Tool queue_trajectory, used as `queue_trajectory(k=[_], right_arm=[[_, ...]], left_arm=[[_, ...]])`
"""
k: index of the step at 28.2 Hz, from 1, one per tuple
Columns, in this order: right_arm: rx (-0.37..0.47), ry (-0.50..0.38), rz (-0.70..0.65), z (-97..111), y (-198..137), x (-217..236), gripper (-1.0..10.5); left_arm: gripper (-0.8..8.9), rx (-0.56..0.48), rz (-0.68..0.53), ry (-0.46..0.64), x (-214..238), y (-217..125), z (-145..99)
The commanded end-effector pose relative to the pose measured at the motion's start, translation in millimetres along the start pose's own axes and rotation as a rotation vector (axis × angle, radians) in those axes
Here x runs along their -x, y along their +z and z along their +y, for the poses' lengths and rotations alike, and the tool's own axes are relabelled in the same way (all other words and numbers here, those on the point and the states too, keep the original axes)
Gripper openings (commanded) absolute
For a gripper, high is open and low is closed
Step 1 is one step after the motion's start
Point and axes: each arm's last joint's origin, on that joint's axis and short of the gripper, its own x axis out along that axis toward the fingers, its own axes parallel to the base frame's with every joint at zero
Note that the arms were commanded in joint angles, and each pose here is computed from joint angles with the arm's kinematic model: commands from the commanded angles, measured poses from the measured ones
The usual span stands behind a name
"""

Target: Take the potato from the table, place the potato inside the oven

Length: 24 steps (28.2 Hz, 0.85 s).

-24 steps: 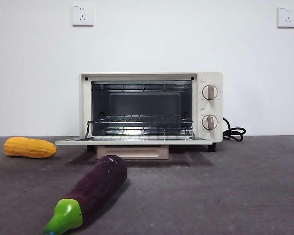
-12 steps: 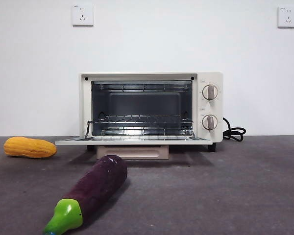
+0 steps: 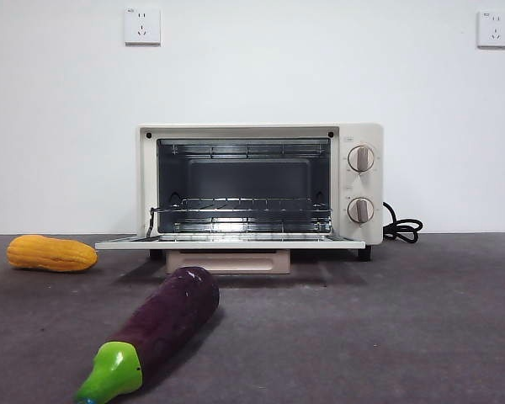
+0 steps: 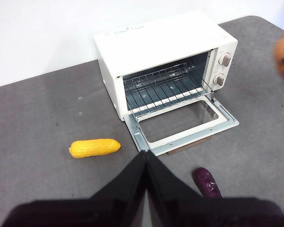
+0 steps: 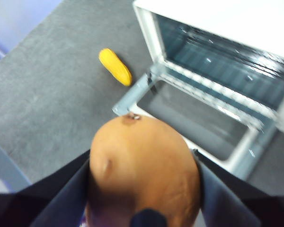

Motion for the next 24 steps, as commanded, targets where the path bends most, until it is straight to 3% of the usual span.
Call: queue_trajectory(k=[1,10,16,24], right_arm=[[0.023,0.01,0.003,-3,5,-33,0.6],[0.037,0.008,0.012,-23,7,-138,0.6],[0.027,0.006,0.006,-39,-4,-202,0.6],[-0.04,-0.152,-0.079,-58,-15,-253,0.6]], left_arm=[[-0.06,0.025,0.007,-0.004,1,-9,1],[-0.06,0.027,0.088,0.016,-11,-43,1],[-0.06,-0.011,0.123,0.11,-22,-49,1],[-0.06,-0.033,0.117,0.178,-22,-48,3]])
